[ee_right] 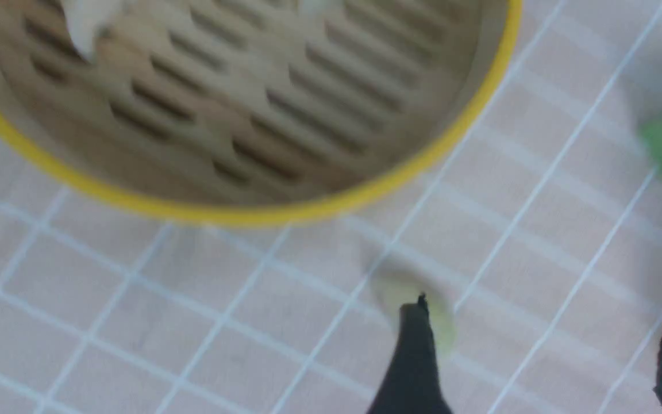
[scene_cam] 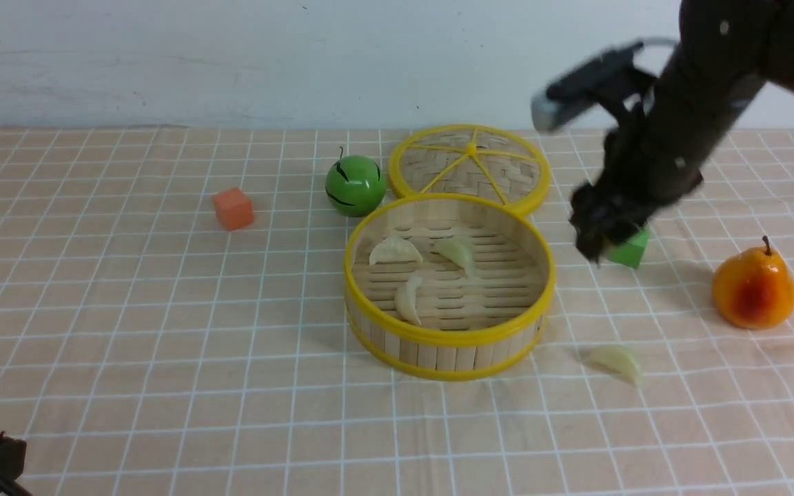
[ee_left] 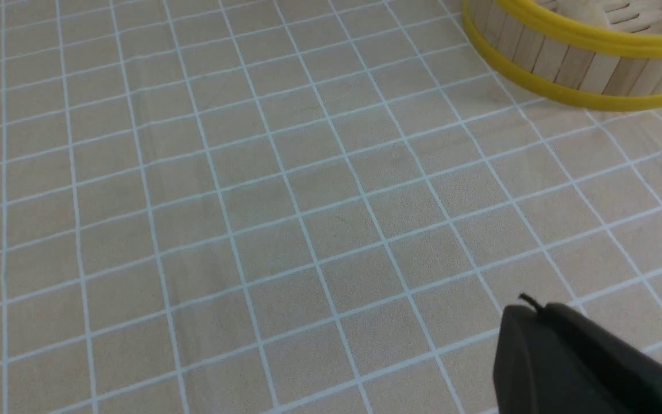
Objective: Put the dumplings into the steamer on the table with the brown tablecloth.
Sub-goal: 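Reach for and grasp a dumpling lying on the table beside the steamer, then place the dumpling in the bamboo steamer basket with the right gripper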
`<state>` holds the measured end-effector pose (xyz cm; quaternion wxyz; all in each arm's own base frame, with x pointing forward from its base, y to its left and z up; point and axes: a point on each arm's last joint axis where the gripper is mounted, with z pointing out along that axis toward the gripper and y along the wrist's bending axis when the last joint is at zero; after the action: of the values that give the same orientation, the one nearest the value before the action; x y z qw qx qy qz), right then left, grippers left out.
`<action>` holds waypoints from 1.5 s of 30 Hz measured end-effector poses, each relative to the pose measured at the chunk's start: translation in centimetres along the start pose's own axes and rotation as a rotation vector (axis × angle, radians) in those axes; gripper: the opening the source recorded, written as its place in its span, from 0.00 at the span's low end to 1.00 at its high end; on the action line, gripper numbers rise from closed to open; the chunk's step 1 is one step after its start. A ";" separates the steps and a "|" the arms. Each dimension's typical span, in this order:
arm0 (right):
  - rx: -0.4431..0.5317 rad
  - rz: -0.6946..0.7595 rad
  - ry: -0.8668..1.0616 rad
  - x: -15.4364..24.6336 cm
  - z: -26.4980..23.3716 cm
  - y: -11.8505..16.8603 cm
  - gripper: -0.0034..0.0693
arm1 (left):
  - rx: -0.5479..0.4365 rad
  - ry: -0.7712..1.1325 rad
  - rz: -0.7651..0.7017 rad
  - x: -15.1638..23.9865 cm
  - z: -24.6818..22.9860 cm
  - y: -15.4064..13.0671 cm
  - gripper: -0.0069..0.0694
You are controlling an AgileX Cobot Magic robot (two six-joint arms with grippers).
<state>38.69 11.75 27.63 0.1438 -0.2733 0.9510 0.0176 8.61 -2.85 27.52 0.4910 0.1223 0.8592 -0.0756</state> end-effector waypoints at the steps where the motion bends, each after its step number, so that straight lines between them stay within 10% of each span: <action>1: -0.017 0.010 0.064 1.1 2.1 -0.1 0.71 | 0.001 -0.001 -0.010 0.0 0.0 0.0 0.07; 10: 0.017 -0.050 0.037 3.7 10.1 0.0 0.62 | 0.008 -0.012 -0.073 -0.1 0.0 -0.1 0.07; 15: 0.007 -0.073 0.065 4.0 10.7 0.1 0.39 | 0.002 0.005 -0.077 0.1 0.0 0.0 0.07; 27: -0.126 -0.025 -0.233 -2.6 2.0 2.6 0.39 | 0.011 -0.043 -0.065 -0.4 0.0 -0.1 0.07; 33: -0.158 -0.095 -0.345 -5.1 6.8 5.5 0.39 | 0.004 -0.046 -0.053 -0.4 0.0 0.0 0.08; 40: -0.154 -0.078 -0.313 -4.9 9.9 5.6 0.65 | 0.003 -0.046 -0.052 -0.4 0.0 0.0 0.08; 45: -0.153 -0.064 -0.378 -5.1 1.4 5.3 0.84 | 0.002 -0.046 -0.050 -0.4 0.0 0.0 0.09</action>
<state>40.42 18.99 27.47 0.2988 -0.3055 0.8938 0.1363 8.81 -2.91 27.86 0.5087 0.0996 0.8503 -0.0913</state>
